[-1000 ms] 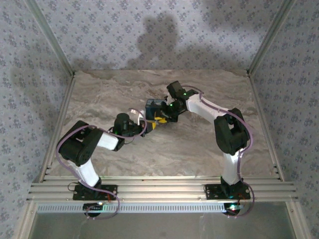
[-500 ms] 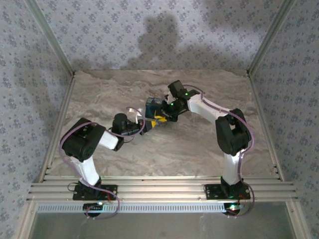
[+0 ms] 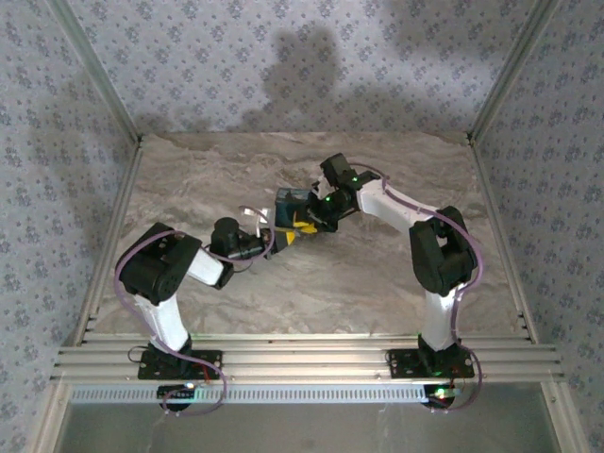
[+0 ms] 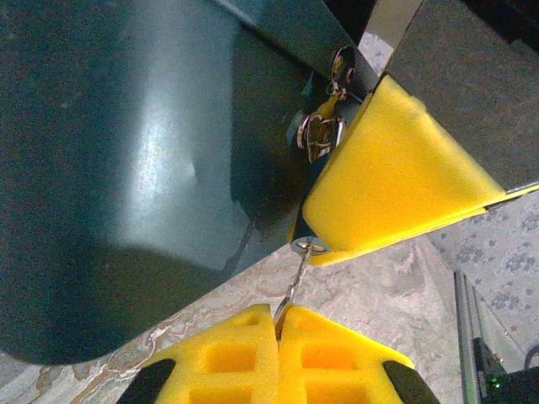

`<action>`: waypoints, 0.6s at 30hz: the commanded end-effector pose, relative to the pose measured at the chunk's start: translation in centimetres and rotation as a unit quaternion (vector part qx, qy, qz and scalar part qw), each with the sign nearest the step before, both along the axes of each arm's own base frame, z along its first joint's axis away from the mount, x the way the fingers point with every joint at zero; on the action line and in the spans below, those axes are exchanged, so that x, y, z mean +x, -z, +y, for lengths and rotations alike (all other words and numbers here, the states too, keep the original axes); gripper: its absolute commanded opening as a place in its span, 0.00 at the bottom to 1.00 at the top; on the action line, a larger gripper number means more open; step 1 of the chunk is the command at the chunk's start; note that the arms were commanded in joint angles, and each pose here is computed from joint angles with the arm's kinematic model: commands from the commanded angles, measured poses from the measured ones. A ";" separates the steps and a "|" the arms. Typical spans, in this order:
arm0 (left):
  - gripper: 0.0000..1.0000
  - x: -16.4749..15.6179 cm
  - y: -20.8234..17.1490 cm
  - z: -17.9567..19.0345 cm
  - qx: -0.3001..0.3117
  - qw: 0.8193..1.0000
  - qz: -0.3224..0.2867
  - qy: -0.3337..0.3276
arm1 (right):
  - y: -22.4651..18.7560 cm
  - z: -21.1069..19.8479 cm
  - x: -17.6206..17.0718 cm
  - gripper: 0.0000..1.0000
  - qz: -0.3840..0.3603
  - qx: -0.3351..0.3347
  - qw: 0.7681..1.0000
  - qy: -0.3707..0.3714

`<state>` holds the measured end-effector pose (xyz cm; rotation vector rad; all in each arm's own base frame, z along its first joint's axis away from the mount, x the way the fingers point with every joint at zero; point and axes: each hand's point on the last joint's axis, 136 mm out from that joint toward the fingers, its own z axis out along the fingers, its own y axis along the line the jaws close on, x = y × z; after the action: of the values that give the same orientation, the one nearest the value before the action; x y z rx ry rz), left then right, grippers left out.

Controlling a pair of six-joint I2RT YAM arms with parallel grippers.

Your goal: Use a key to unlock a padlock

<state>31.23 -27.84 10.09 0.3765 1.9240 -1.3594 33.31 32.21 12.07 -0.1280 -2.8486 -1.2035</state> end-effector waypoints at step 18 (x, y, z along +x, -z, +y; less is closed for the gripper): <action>0.00 0.5 -0.9 0.6 0.125 0.991 -0.035 -0.030 | -1.7 0.6 -0.1 0.00 0.020 0.056 0.998 0.006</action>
<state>31.36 -27.34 10.72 0.4595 2.0118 -1.1122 33.65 32.58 12.72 -0.1652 -2.7933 -1.2904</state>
